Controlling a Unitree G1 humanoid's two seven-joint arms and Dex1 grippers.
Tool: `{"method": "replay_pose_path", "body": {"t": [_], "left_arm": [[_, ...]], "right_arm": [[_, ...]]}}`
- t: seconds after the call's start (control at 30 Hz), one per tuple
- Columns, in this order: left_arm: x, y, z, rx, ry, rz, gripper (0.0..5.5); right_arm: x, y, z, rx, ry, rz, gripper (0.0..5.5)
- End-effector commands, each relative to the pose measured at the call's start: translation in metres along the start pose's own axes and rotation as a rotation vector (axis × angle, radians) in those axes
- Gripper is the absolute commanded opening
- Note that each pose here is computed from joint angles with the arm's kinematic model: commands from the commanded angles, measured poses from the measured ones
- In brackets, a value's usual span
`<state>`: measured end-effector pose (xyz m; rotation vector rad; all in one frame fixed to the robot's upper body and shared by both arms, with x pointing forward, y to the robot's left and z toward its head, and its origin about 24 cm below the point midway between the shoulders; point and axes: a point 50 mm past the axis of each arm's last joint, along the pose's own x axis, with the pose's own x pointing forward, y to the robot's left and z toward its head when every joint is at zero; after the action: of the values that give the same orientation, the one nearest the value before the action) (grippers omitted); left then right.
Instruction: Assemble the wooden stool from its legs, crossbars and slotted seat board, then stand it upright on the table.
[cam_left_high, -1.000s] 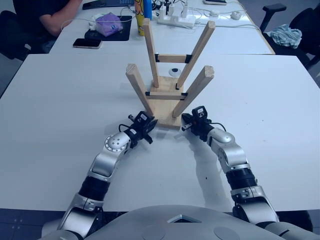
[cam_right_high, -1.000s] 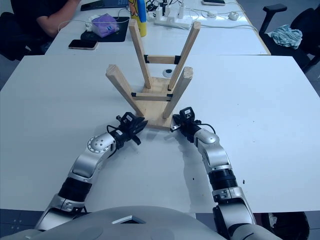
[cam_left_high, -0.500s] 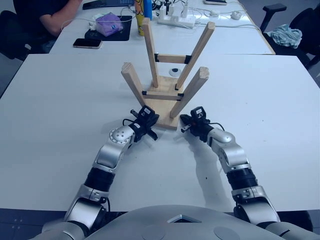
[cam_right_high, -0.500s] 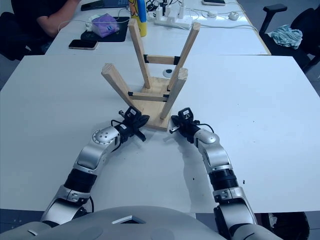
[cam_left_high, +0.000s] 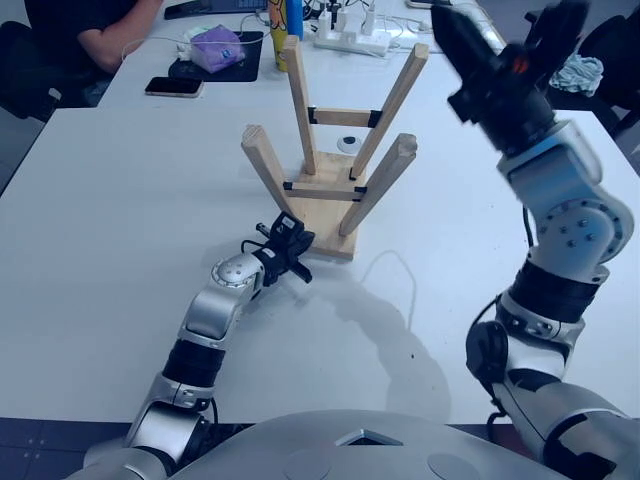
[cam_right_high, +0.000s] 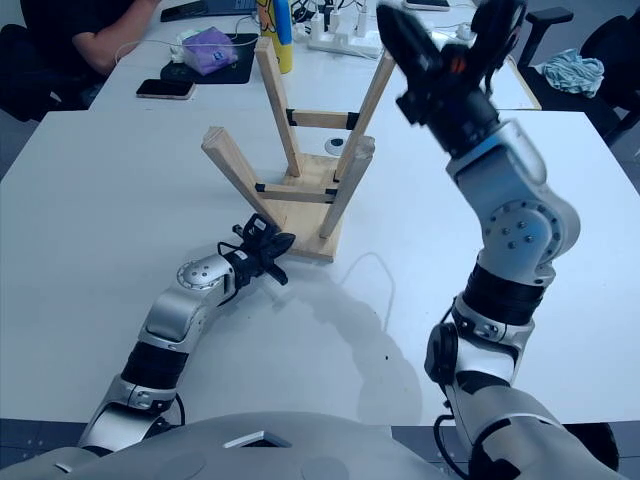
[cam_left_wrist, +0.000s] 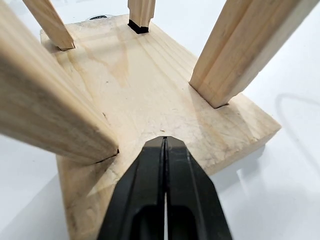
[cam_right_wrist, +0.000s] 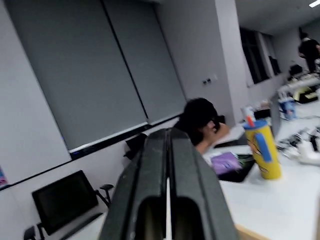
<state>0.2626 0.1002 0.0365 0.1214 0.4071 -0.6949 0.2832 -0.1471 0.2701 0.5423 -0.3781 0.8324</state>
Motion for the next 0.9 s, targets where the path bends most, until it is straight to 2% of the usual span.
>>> {"method": "replay_pose_path", "body": {"t": [0.03,0.17,0.23,0.3,0.37,0.43,0.5,0.63,0.73,0.8,0.9], "left_arm": [[-0.003,0.004,-0.028,-0.039,0.145,0.018,0.01],[-0.003,0.005,-0.027,-0.035,0.147,0.018,0.01],[-0.003,0.006,-0.028,-0.033,0.15,0.018,0.01],[-0.002,0.006,-0.027,-0.026,0.153,0.01,0.01],[-0.001,0.006,-0.026,-0.027,0.154,0.009,0.01],[0.0,0.008,-0.026,-0.035,0.153,0.011,0.01],[0.0,0.008,-0.026,-0.038,0.15,0.008,0.01],[0.0,0.009,-0.026,-0.036,0.147,0.006,0.01],[0.0,0.016,-0.027,-0.03,0.151,0.033,0.01],[-0.001,0.019,-0.027,-0.032,0.153,0.042,0.01],[-0.003,0.021,-0.029,-0.032,0.152,0.043,0.01]], "right_arm": [[0.006,0.015,0.014,0.019,-0.062,0.045,0.0],[0.006,0.016,0.014,-0.029,-0.048,0.023,0.0],[-0.006,0.006,-0.032,-0.048,0.212,-0.07,0.0],[-0.045,-0.006,-0.1,0.001,0.536,-0.237,0.0],[-0.066,-0.002,-0.129,0.019,0.634,-0.276,0.0],[-0.058,-0.002,-0.127,0.006,0.567,-0.274,0.0],[-0.038,-0.005,-0.105,-0.031,0.424,-0.265,0.0],[-0.006,0.0,-0.047,-0.046,0.113,-0.16,0.0],[0.01,0.012,0.005,0.073,-0.12,-0.024,0.0],[0.015,0.02,0.022,0.14,-0.192,0.041,0.0],[0.018,0.025,0.028,0.201,-0.21,0.08,0.0]]}}
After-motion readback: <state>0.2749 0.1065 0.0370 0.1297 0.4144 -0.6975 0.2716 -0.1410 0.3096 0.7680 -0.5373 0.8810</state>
